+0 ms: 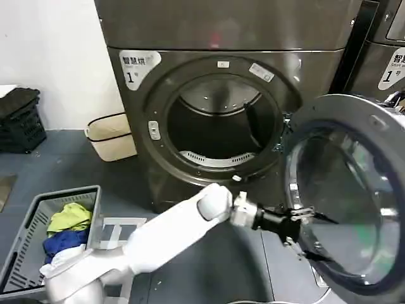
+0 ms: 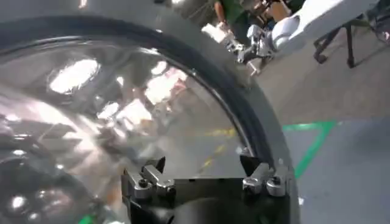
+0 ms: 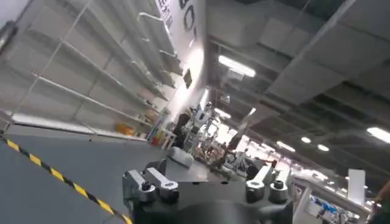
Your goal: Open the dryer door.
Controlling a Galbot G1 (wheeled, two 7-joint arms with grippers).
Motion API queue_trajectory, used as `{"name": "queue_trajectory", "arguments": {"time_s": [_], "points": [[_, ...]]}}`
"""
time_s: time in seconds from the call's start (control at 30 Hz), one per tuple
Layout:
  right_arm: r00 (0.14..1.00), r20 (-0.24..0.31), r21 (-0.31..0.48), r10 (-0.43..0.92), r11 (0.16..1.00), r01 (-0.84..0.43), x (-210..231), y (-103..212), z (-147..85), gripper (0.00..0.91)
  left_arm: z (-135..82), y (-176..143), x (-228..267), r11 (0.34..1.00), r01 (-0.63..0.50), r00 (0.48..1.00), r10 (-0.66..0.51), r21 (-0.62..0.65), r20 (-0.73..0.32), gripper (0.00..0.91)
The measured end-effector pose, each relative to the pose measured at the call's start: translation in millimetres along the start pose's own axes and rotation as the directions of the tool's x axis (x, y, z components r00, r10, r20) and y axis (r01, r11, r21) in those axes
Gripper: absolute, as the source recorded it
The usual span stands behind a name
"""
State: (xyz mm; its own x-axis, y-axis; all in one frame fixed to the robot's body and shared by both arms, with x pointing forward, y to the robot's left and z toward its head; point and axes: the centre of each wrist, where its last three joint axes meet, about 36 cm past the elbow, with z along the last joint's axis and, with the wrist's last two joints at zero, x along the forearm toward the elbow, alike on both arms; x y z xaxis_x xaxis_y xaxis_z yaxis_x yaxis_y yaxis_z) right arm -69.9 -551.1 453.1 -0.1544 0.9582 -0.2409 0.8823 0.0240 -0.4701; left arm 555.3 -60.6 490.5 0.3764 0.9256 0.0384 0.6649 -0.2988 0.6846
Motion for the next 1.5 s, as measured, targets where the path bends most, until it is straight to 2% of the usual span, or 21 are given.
{"name": "queue_trajectory", "arguments": {"time_s": [0.33, 0.8, 0.97, 1.2, 1.5], "points": [[0.999, 0.051, -0.010, -0.013, 1.000, 0.014, -2.1, 6.6, -16.9, 0.907, 4.8, 14.1, -61.0, 0.994, 0.101, 0.994, -0.099, 0.034, -0.056, 0.907], [0.991, 0.126, -0.033, -0.045, 0.998, 0.049, -2.9, 23.9, -43.3, 0.907, 28.2, 6.8, -50.6, 0.952, 0.291, 0.925, -0.255, 0.093, -0.282, 0.907], [0.987, 0.153, -0.039, -0.045, 0.998, 0.052, -2.7, 28.0, -50.5, 0.907, 28.2, 4.4, -52.7, 0.916, 0.379, 0.879, -0.313, 0.131, -0.359, 0.907], [0.982, 0.184, -0.045, -0.038, 0.998, 0.047, -2.6, 30.1, -58.9, 0.907, 18.5, -2.0, -64.2, 0.870, 0.454, 0.844, -0.350, 0.193, -0.406, 0.907], [0.980, 0.196, -0.049, -0.025, 0.998, 0.035, -2.5, 31.3, -62.6, 0.907, 4.8, 0.1, -69.4, 0.729, 0.608, 0.768, -0.437, 0.315, -0.469, 0.907]]}}
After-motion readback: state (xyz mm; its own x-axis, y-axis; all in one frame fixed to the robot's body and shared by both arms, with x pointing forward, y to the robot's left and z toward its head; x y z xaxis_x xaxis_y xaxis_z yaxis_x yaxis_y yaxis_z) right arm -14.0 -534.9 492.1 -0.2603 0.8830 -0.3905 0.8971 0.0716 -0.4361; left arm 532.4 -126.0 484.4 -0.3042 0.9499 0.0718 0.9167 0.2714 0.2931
